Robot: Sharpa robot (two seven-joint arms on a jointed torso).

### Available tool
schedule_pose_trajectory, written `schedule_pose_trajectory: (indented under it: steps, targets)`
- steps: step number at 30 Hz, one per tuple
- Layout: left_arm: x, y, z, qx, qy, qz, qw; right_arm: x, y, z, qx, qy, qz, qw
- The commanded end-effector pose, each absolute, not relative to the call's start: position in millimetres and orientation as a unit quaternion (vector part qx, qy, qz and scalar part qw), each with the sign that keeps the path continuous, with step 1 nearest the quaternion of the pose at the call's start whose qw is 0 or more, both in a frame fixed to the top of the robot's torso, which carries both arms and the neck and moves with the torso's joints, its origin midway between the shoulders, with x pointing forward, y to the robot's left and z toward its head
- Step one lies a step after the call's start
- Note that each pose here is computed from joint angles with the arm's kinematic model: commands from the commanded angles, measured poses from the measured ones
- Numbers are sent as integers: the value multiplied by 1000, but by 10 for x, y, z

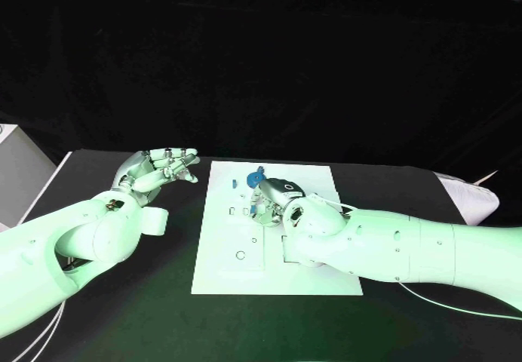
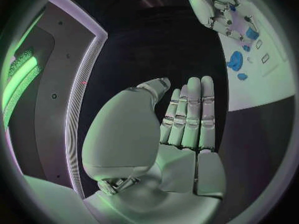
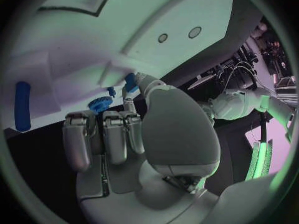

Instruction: Assemble the parts on the task board

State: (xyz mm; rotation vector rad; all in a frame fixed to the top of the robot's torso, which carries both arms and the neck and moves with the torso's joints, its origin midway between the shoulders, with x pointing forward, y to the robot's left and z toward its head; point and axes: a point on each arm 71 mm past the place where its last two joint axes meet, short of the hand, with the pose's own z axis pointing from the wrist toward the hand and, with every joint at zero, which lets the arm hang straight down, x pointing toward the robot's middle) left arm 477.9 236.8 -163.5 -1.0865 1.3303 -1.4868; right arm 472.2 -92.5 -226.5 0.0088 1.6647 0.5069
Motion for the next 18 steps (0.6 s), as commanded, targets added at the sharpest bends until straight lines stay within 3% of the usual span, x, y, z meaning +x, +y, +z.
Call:
schedule_pose_trajectory:
  steps: [1,18]
  targets:
    - [4777,2350,-1625,-429,532,-599,417,4714,-915,-2283,-9,731,226,644]
    - [4777,2355,-1625,-429,532,-599,418,4714,-916,-2283,-13,728,235,645]
